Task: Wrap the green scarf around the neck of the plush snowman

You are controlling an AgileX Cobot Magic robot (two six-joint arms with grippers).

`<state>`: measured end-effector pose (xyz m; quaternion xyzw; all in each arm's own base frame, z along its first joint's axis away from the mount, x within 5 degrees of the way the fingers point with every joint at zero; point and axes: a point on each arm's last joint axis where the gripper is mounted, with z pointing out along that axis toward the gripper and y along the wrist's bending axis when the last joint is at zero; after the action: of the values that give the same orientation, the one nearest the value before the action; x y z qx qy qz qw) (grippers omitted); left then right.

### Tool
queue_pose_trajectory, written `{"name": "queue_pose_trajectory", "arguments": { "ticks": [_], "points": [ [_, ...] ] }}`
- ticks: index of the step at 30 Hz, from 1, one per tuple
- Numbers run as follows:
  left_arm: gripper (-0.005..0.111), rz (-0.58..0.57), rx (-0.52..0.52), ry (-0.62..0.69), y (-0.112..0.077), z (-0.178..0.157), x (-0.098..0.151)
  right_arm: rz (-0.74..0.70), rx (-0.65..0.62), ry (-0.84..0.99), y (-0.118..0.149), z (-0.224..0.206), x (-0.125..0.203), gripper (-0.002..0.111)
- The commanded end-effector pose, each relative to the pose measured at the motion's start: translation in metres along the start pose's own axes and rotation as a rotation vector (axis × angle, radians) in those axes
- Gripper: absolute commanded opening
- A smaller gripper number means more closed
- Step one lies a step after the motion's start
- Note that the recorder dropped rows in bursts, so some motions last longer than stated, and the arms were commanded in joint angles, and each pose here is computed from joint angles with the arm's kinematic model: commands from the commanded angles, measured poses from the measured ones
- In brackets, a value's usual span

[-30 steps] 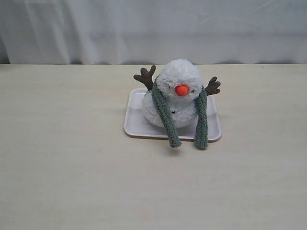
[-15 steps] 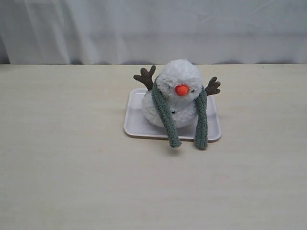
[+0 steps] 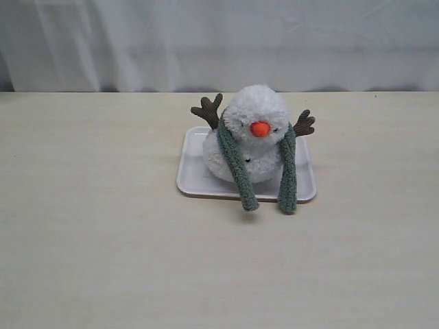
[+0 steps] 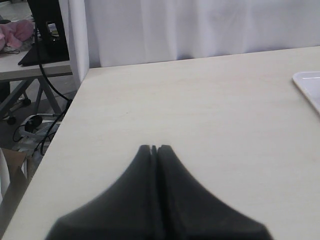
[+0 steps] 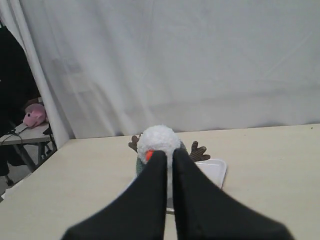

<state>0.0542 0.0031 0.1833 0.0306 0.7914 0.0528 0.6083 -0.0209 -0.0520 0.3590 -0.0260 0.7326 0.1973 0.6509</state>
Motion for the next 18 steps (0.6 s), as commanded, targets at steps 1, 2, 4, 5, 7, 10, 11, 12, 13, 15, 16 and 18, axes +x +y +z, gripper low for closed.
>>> {"name": "queue_pose_trajectory", "arguments": {
  "ticks": [1,2,4,5,7,10,11,12,13,15,16,18],
  "points": [
    [0.0,-0.003,-0.001,-0.012,0.0,0.0,0.0,0.082,-0.031,0.035,0.011,-0.002,0.006,0.004],
    [0.0,-0.003,-0.001,-0.012,0.0,0.0,0.0,0.115,-0.053,0.051,0.015,-0.003,0.008,0.004],
    [0.0,-0.003,-0.001,-0.012,0.0,0.0,0.0,0.179,-0.091,0.077,0.024,-0.005,0.012,0.004],
    [0.0,-0.003,-0.001,-0.012,0.0,0.0,0.0,0.199,-0.098,0.082,0.027,-0.005,0.013,0.004],
    [0.0,-0.003,-0.001,-0.012,0.0,0.0,0.0,0.224,-0.09,0.082,0.031,-0.006,0.014,0.004],
    [0.0,-0.003,-0.001,-0.012,0.0,0.0,0.0,0.225,-0.048,0.065,0.033,-0.006,0.014,0.004],
    [0.0,-0.003,-0.001,-0.012,0.0,0.0,0.0,0.225,-0.048,0.065,0.033,-0.006,0.014,0.004],
    [0.0,-0.003,-0.001,-0.014,0.0,0.0,0.0,0.224,-0.047,0.063,0.033,-0.006,0.014,0.004],
    [0.0,-0.003,-0.001,-0.014,0.0,0.0,0.0,0.223,-0.047,0.06,0.032,-0.006,0.014,0.004],
    [0.0,-0.003,-0.001,-0.014,0.0,0.0,0.0,0.224,-0.061,0.028,0.033,-0.007,0.01,0.004],
    [0.0,-0.003,-0.001,-0.014,0.0,0.0,0.0,0.226,-0.084,-0.027,0.035,-0.008,0.005,0.004],
    [0.0,-0.003,-0.001,-0.014,0.0,0.0,0.0,0.23,-0.13,-0.132,0.038,-0.014,-0.009,0.004]
  ]
}}
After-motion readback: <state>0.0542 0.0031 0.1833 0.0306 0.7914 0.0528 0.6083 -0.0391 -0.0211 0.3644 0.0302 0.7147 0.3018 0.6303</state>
